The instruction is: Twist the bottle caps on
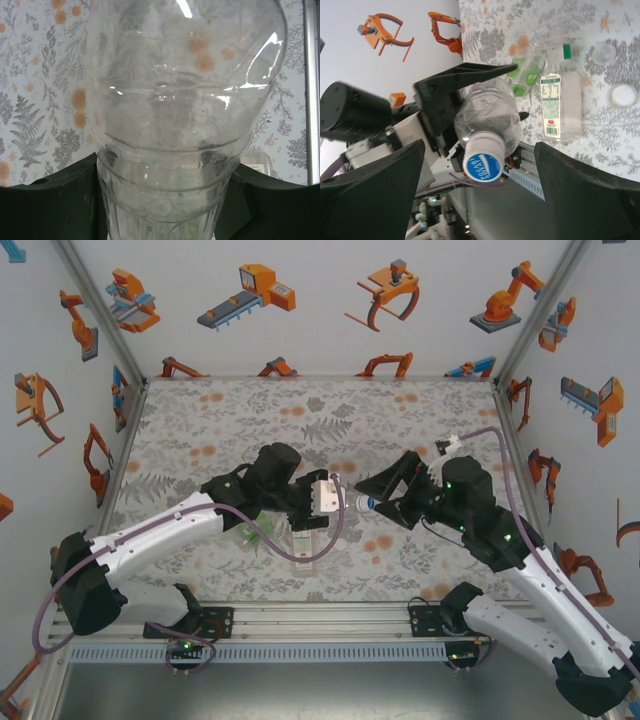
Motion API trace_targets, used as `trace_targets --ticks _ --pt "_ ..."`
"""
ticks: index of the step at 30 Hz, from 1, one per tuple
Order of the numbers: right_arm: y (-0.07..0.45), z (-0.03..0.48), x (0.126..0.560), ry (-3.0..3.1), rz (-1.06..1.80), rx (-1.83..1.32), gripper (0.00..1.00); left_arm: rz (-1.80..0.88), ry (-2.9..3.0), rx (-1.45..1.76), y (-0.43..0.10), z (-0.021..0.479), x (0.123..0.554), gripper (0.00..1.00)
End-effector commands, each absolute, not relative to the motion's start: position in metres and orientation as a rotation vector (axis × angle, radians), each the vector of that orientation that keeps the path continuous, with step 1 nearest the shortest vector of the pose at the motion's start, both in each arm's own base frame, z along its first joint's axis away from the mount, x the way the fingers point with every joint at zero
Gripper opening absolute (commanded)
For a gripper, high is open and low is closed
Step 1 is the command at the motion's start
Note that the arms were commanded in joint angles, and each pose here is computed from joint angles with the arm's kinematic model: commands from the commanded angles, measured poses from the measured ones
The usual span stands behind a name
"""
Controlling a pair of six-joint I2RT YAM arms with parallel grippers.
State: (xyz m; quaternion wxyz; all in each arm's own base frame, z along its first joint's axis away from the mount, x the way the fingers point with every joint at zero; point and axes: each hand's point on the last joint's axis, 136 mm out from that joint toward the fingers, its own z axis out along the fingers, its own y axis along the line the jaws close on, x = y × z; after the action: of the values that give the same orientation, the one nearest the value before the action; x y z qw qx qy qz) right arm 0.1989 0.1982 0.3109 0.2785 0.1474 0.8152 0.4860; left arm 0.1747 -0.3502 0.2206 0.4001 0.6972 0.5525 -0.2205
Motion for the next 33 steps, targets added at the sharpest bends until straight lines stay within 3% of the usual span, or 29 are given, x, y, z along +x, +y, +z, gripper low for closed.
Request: trace_targets --ticks 1,12,20,24,27,33 --pt "0.190 0.338 0.197 2.091 1.197 0.181 0.81 -0.661 1.410 1.779 -0.348 0.234 0.161 0.00" --pt "0.208 0.381 0.176 1.780 0.976 -0.569 0.69 -0.918 1.539 1.820 -0.322 0.230 0.125 0.00" --pt "0.227 0.389 0.114 1.379 0.986 -1.114 0.69 -1.029 1.564 1.823 -0.313 0.233 0.114 0.00" --pt "0.232 0.378 0.100 1.307 1.012 -1.240 0.69 -1.075 1.561 1.856 -0.312 0.230 0.108 0.00" --pt "0.238 0.376 0.092 1.257 1.061 -1.300 0.61 -1.081 1.562 1.859 -0.313 0.230 0.108 0.00" --pt "0.243 0.366 0.097 1.253 1.066 -1.317 0.64 -1.108 1.559 1.863 -0.313 0.230 0.104 0.00"
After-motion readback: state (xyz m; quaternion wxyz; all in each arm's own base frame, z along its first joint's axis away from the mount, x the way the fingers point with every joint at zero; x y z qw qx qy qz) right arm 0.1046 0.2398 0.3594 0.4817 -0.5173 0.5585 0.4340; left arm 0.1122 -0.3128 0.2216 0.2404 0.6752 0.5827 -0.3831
